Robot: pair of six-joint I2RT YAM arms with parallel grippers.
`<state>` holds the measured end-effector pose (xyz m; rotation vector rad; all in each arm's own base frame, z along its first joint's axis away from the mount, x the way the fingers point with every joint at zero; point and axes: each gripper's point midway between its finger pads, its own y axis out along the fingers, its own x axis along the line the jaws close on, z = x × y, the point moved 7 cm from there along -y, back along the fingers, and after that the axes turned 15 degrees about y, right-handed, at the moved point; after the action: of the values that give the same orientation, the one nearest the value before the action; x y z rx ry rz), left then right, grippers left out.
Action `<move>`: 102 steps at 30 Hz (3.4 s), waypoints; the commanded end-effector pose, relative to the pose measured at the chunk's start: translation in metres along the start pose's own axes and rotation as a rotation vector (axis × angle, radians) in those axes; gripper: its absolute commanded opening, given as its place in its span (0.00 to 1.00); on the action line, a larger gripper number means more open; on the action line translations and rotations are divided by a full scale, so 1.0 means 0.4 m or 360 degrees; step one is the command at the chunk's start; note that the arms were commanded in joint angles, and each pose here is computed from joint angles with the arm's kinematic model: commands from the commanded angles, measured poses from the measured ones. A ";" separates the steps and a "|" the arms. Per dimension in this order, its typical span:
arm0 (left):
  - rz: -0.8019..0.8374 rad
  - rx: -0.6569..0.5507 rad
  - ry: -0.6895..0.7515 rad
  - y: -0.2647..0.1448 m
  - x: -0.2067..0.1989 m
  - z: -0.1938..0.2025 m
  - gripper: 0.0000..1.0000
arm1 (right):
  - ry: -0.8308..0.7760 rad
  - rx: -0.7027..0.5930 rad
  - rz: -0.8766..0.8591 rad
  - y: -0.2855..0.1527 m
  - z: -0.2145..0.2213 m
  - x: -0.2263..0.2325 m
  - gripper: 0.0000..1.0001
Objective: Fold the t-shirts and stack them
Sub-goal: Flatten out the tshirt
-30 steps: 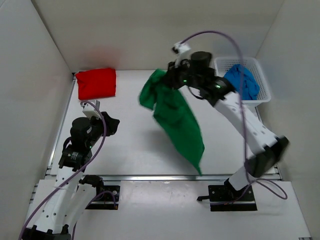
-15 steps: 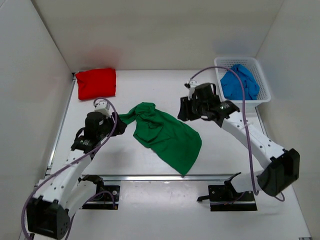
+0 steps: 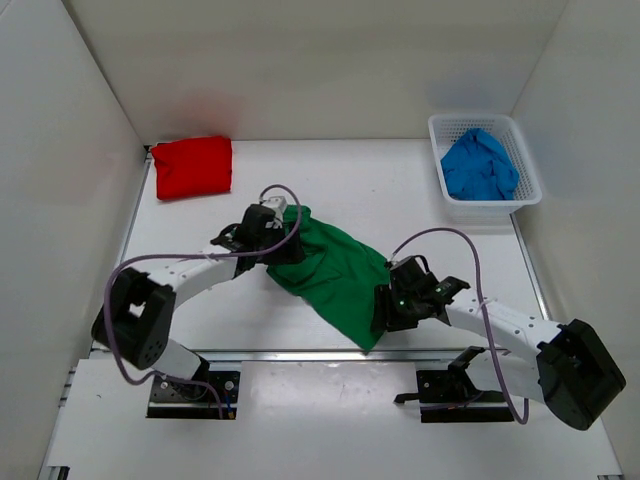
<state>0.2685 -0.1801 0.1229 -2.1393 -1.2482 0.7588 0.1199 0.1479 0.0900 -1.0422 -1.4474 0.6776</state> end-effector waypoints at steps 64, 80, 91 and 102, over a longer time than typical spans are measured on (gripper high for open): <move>-0.0211 -0.1939 -0.0039 -1.186 -0.089 -0.461 0.00 | -0.0461 -0.2163 -0.0562 -1.043 -0.161 0.239 0.00; -0.0282 -0.1592 -0.0094 -0.851 0.019 -0.485 0.00 | -0.0349 -0.1712 -0.0692 -0.779 -0.328 0.179 0.00; -0.0490 -0.0956 -0.0156 -0.166 0.335 -0.576 0.21 | -0.0248 -0.1356 -0.0385 -0.384 -0.781 0.115 0.10; -0.0493 -0.0916 -0.0210 -0.190 0.396 -0.608 0.56 | -0.0068 -0.1439 -0.0075 -0.401 -0.885 0.059 0.50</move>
<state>0.5093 -0.0557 0.2316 -2.1199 -1.8985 0.6354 0.4654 0.0450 0.2589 -1.6058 -1.7871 0.0378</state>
